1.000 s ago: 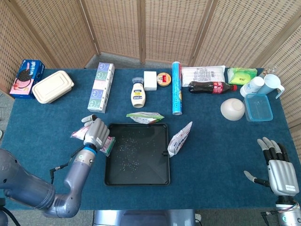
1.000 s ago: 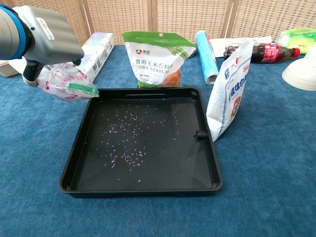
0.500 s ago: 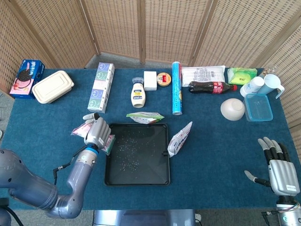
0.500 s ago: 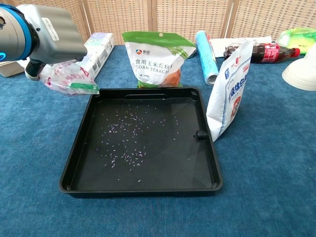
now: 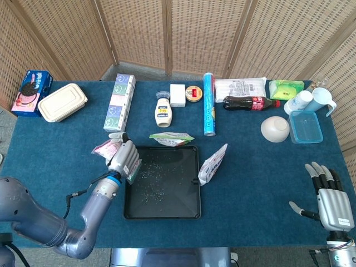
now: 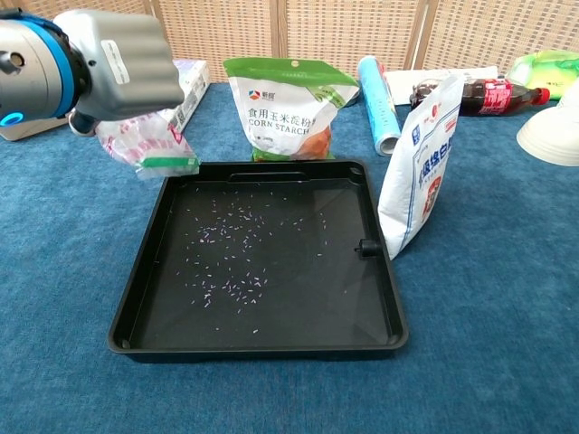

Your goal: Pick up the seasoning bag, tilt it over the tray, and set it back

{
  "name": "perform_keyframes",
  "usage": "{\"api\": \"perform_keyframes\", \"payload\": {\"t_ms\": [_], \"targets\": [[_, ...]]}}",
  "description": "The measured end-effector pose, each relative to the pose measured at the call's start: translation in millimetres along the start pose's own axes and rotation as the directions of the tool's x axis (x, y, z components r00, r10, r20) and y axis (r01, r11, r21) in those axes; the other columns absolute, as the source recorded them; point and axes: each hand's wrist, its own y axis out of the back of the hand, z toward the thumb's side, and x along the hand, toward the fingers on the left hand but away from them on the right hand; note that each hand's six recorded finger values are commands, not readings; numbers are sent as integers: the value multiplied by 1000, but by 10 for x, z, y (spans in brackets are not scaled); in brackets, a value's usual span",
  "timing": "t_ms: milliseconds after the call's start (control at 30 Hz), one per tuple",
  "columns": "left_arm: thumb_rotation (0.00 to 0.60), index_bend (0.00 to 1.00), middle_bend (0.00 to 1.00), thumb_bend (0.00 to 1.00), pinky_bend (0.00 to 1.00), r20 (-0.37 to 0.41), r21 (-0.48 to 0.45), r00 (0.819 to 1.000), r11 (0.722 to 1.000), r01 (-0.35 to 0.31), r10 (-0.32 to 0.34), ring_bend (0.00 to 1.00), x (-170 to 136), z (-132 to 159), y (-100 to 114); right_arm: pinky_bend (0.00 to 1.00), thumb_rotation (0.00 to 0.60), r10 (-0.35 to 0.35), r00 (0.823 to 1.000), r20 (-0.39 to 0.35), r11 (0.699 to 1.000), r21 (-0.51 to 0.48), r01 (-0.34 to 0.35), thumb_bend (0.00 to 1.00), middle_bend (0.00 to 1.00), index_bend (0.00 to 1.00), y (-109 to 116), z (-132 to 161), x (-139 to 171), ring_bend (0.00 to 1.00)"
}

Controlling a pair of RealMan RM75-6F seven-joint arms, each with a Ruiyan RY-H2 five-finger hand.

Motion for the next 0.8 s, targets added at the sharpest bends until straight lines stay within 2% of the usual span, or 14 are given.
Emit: {"api": "perform_keyframes", "payload": {"t_ms": [167,300,400,567,800], "targets": [[600,1000,589,614,437,9,48,999,998,-50,49,508,-1,20,24,17,460,-2,1000,0,1000,1,2,0,8,0,5,2,2,44],[600,1000,590,614,436,25,33,997,997,-76,75,508,-6,55,19,17,466,-1,1000,2,1000,1,1,0,8,0,5,-2,3,44],[600,1000,589,614,432,29,8,998,998,-61,61,508,-9,63,-13,17,465,0,1000,2,1000,3,0,0,8,0,2,-1,1,44],[600,1000,589,603,432,44,18,998,999,-39,38,508,-26,101,-44,17,462,2,1000,1,1000,6,-2,0,8,0,-7,3,1,44],[600,1000,589,604,432,69,-122,997,992,42,-34,508,-28,141,-103,17,464,1,1000,2,1000,8,-1,0,8,0,-7,3,0,44]]}}
